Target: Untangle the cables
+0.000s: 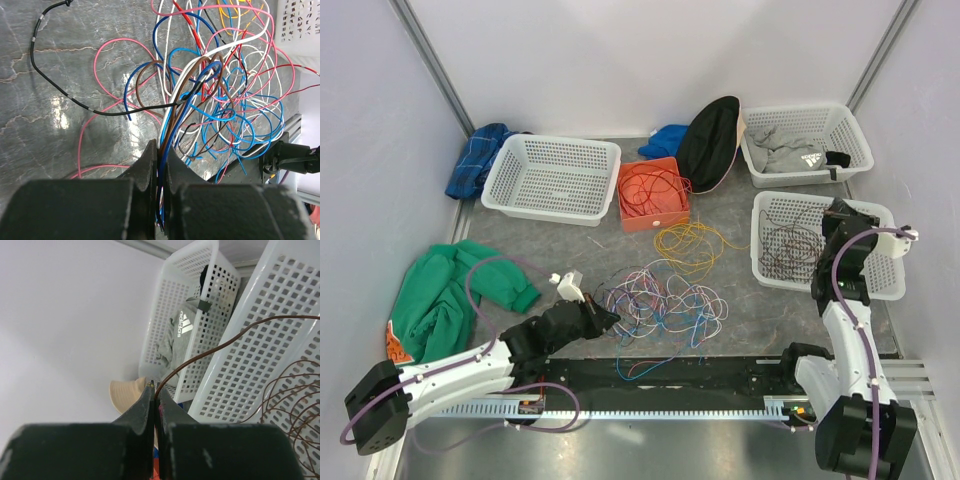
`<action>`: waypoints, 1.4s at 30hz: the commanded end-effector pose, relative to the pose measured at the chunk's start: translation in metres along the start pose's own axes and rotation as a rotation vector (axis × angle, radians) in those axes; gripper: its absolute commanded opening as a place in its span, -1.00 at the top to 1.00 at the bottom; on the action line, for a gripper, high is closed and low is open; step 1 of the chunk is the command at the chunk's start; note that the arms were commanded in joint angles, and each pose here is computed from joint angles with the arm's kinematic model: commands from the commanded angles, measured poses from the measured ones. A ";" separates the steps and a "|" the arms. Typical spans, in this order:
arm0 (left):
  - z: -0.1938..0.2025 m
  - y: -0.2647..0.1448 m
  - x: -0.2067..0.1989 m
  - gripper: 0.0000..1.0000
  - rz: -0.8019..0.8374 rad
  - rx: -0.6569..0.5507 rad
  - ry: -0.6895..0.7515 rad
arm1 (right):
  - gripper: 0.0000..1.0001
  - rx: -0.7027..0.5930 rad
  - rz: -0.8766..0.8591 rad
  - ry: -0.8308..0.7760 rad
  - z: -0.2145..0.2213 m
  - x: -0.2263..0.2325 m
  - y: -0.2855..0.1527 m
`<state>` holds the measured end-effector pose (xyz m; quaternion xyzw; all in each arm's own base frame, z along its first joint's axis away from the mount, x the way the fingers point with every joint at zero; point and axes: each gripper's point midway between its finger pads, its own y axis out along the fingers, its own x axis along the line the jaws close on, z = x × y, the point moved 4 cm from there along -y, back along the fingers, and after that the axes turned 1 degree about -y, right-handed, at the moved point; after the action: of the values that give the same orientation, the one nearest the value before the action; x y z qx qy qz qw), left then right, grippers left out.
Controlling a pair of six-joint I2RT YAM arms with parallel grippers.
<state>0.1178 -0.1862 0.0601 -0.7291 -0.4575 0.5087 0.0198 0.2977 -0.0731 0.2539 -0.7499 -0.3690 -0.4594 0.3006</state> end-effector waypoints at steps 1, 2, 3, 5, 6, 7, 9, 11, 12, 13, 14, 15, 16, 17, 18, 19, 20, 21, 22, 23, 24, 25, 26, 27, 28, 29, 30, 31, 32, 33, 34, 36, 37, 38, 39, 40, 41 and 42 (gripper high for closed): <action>0.005 0.001 0.010 0.97 -0.004 0.003 0.019 | 1.00 -0.030 0.049 -0.034 -0.005 -0.009 0.005; 0.006 0.001 0.011 0.96 -0.004 0.005 0.017 | 1.00 -0.027 0.068 -0.037 -0.003 -0.015 0.008; 0.006 0.001 0.010 0.96 -0.002 0.005 0.017 | 1.00 -0.015 0.093 -0.050 0.002 -0.024 0.012; 0.007 0.000 0.010 0.96 0.001 0.011 0.014 | 0.19 0.012 0.093 -0.072 0.010 -0.030 0.017; 0.007 0.000 0.011 0.96 -0.001 0.012 0.014 | -0.06 0.045 0.114 -0.103 0.018 -0.037 0.023; 0.006 0.000 0.010 0.96 0.006 0.008 0.011 | -0.24 0.078 0.104 -0.146 0.021 -0.029 0.027; 0.006 -0.001 0.011 0.96 0.002 0.000 0.008 | -0.53 0.206 0.084 -0.182 0.040 -0.022 0.030; 0.003 -0.001 0.008 0.97 0.016 -0.012 0.000 | -0.63 0.251 0.037 -0.216 0.046 -0.002 0.028; 0.002 -0.001 0.007 0.97 0.018 -0.018 -0.003 | -0.64 0.251 0.001 -0.230 0.045 0.009 0.023; 0.002 -0.001 0.008 0.97 0.017 -0.023 -0.002 | -0.64 0.249 -0.031 -0.272 0.044 0.023 0.019; 0.001 -0.001 0.008 0.96 0.014 -0.025 -0.001 | -0.66 0.271 -0.064 -0.309 0.052 0.035 0.010; 0.000 -0.001 0.009 0.97 0.009 -0.031 0.002 | -0.67 0.257 -0.088 -0.337 0.049 0.046 0.004; -0.001 -0.001 0.007 0.96 0.011 -0.035 0.003 | -0.67 0.258 -0.107 -0.366 0.049 0.058 -0.003; -0.002 0.000 0.008 0.97 0.003 -0.038 0.005 | -0.68 0.287 -0.142 -0.423 0.059 0.066 -0.013; -0.002 0.000 0.007 0.96 0.000 -0.039 0.010 | -0.71 0.300 -0.147 -0.447 0.060 0.068 -0.019; -0.005 0.000 0.003 0.97 0.003 -0.046 0.011 | -0.72 0.332 -0.161 -0.473 0.064 0.072 -0.025; -0.005 0.001 0.003 0.96 -0.007 -0.042 0.015 | -0.74 0.372 -0.192 -0.524 0.073 0.073 -0.032; -0.006 0.001 0.003 0.96 -0.013 -0.042 0.021 | -0.74 0.420 -0.208 -0.559 0.080 0.070 -0.037; -0.008 0.001 -0.001 0.97 -0.009 -0.046 0.021 | -0.73 0.484 -0.243 -0.583 0.090 0.068 -0.045; -0.009 0.001 -0.002 0.96 -0.013 -0.048 0.024 | -0.73 0.534 -0.286 -0.635 0.100 0.066 -0.055; -0.009 0.001 -0.002 0.96 -0.020 -0.046 0.028 | -0.73 0.566 -0.309 -0.663 0.107 0.062 -0.061; -0.011 0.000 -0.005 0.96 -0.018 -0.050 0.027 | -0.72 0.606 -0.311 -0.697 0.117 0.049 -0.068; -0.013 0.000 -0.006 0.97 -0.021 -0.056 0.028 | -0.71 0.647 -0.348 -0.729 0.127 0.047 -0.081; -0.016 0.000 -0.009 0.96 -0.016 -0.065 0.027 | -0.70 0.682 -0.352 -0.784 0.135 0.033 -0.087; -0.017 -0.001 -0.009 0.97 -0.024 -0.069 0.030 | -0.69 0.710 -0.367 -0.806 0.141 0.027 -0.094; -0.018 -0.002 -0.006 0.97 -0.045 -0.077 0.036 | -0.69 0.760 -0.402 -0.836 0.154 0.022 -0.108; -0.023 -0.003 -0.010 0.96 -0.040 -0.091 0.039 | -0.69 0.791 -0.409 -0.883 0.161 0.011 -0.114; -0.023 -0.004 -0.008 0.96 -0.058 -0.093 0.046 | -0.68 0.817 -0.422 -0.912 0.168 0.006 -0.121; -0.027 -0.005 -0.008 0.97 -0.067 -0.109 0.050 | -0.68 0.855 -0.431 -0.956 0.181 -0.001 -0.131; -0.030 -0.006 -0.009 0.96 -0.070 -0.121 0.056 | -0.68 0.869 -0.425 -0.992 0.186 -0.009 -0.135; -0.031 -0.008 -0.008 0.96 -0.082 -0.127 0.059 | -0.71 0.876 -0.421 -1.024 0.191 -0.013 -0.137; -0.036 -0.010 -0.007 0.96 -0.100 -0.151 0.065 | -0.71 0.897 -0.389 -1.067 0.205 -0.026 -0.137; -0.038 -0.011 -0.008 0.97 -0.099 -0.160 0.064 | -0.72 0.923 -0.355 -1.096 0.215 -0.038 -0.134; -0.040 -0.013 -0.005 0.96 -0.119 -0.168 0.077 | -0.72 0.927 -0.338 -1.104 0.219 -0.042 -0.132; -0.043 -0.014 -0.007 0.97 -0.120 -0.181 0.080 | -0.72 0.915 -0.326 -1.109 0.224 -0.043 -0.127; -0.046 -0.016 -0.007 0.96 -0.124 -0.195 0.082 | -0.72 0.931 -0.291 -1.131 0.232 -0.054 -0.124; -0.049 -0.017 -0.004 0.97 -0.146 -0.214 0.103 | -0.72 0.931 -0.271 -1.142 0.235 -0.059 -0.121; -0.053 -0.018 -0.006 0.97 -0.151 -0.232 0.104 | -0.72 0.918 -0.262 -1.142 0.240 -0.059 -0.118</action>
<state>0.1330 -0.1689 0.0817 -0.7175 -0.5215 0.4616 0.0090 0.2740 0.1645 0.1254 -0.5915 -0.7257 0.1691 0.3080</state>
